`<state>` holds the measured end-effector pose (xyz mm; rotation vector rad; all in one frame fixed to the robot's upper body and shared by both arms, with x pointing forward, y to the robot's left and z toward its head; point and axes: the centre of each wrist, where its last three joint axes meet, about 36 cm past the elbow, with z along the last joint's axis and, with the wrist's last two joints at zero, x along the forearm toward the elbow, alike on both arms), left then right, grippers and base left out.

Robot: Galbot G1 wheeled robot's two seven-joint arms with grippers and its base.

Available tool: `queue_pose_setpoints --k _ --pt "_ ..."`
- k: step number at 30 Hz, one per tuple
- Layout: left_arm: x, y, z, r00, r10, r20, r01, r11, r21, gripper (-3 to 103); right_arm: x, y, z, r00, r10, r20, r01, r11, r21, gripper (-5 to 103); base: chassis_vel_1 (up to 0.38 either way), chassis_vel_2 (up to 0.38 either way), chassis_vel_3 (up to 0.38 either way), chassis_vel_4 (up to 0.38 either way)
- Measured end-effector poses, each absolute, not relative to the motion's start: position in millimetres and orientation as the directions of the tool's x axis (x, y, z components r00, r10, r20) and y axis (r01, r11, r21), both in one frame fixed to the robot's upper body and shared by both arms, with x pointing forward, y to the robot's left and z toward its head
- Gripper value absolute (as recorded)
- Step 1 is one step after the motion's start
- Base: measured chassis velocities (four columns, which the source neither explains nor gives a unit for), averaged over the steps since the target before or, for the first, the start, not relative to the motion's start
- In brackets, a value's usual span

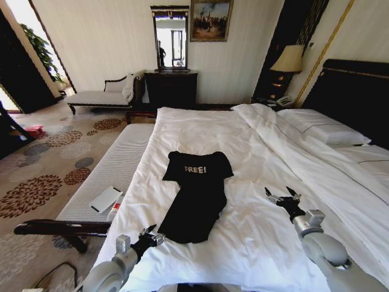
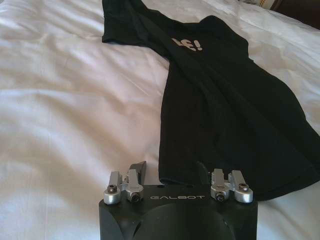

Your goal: Fold the clothes on the bed.

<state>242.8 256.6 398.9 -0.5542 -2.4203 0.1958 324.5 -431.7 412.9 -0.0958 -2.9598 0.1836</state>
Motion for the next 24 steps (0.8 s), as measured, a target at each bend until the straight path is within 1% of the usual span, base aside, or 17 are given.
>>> queue_pose_setpoints --k 1,2,5,6,7,8,10,11,14,18,21,23,24 --pt "242.0 256.2 397.8 -0.703 0.438 0.56 0.343 0.899 -0.272 52 325.7 -431.3 413.1 -0.983 0.075 0.169 0.054 0.99 -0.127 100 0.0 0.0 0.0 0.0" --pt "241.8 255.8 396.7 -0.701 0.439 0.562 0.344 0.898 -0.273 52 326.5 -431.2 413.4 -0.983 0.076 0.169 0.055 0.99 -0.127 100 0.0 0.0 0.0 0.0" --pt "242.6 254.8 393.0 -0.7 0.444 0.56 0.351 0.896 -0.271 36 327.3 -430.7 412.8 -0.982 0.076 0.172 0.054 0.991 -0.126 100 0.0 0.0 0.0 0.0" --pt "242.6 254.8 393.0 -0.7 0.444 0.56 0.351 0.896 -0.271 36 327.3 -430.7 412.8 -0.982 0.076 0.172 0.054 0.991 -0.126 100 0.0 0.0 0.0 0.0" --pt "242.7 254.9 392.7 -0.7 0.444 0.56 0.352 0.896 -0.27 30 327.3 -430.8 412.6 -0.982 0.076 0.172 0.054 0.99 -0.126 100 0.0 0.0 0.0 0.0" --pt "242.6 255.0 392.0 -0.7 0.445 0.56 0.353 0.896 -0.271 30 327.1 -431.1 412.0 -0.982 0.077 0.174 0.055 0.99 -0.127 100 0.0 0.0 0.0 0.0" --pt "242.6 255.4 391.0 -0.702 0.443 0.558 0.352 0.896 -0.269 20 326.5 -431.3 410.5 -0.981 0.079 0.177 0.057 0.99 -0.127 100 0.0 0.0 0.0 0.0" --pt "242.6 255.4 391.0 -0.702 0.443 0.558 0.352 0.896 -0.269 20 326.5 -431.3 410.5 -0.981 0.079 0.177 0.057 0.99 -0.127 100 0.0 0.0 0.0 0.0" --pt "241.3 255.0 390.9 -0.708 0.441 0.552 0.348 0.897 -0.271 4 325.5 -430.7 409.1 -0.981 0.079 0.18 0.057 0.991 -0.124 100 0.0 0.0 0.0 0.0" --pt "232.8 254.3 392.6 -0.719 0.438 0.54 0.346 0.899 -0.268 0 323.2 -426.3 410.4 -0.981 0.071 0.182 0.053 0.993 -0.103 100 0.0 0.0 0.0 0.0" --pt "227.3 256.4 395.0 -0.731 0.429 0.531 0.341 0.903 -0.261 0 318.9 -420.8 412.8 -0.979 0.055 0.194 0.041 0.996 -0.074 100 0.0 0.0 0.0 0.0" --pt "225.2 262.3 402.5 -0.758 0.408 0.508 0.324 0.912 -0.25 0 309.4 -411.9 414.6 -0.977 0.006 0.211 -0.001 0.999 -0.035 100 0.0 0.0 0.0 0.0" --pt "225.2 262.3 402.5 -0.758 0.408 0.508 0.324 0.912 -0.25 0 309.4 -411.9 414.6 -0.977 0.006 0.211 -0.001 0.999 -0.035 100 0.0 0.0 0.0 0.0"
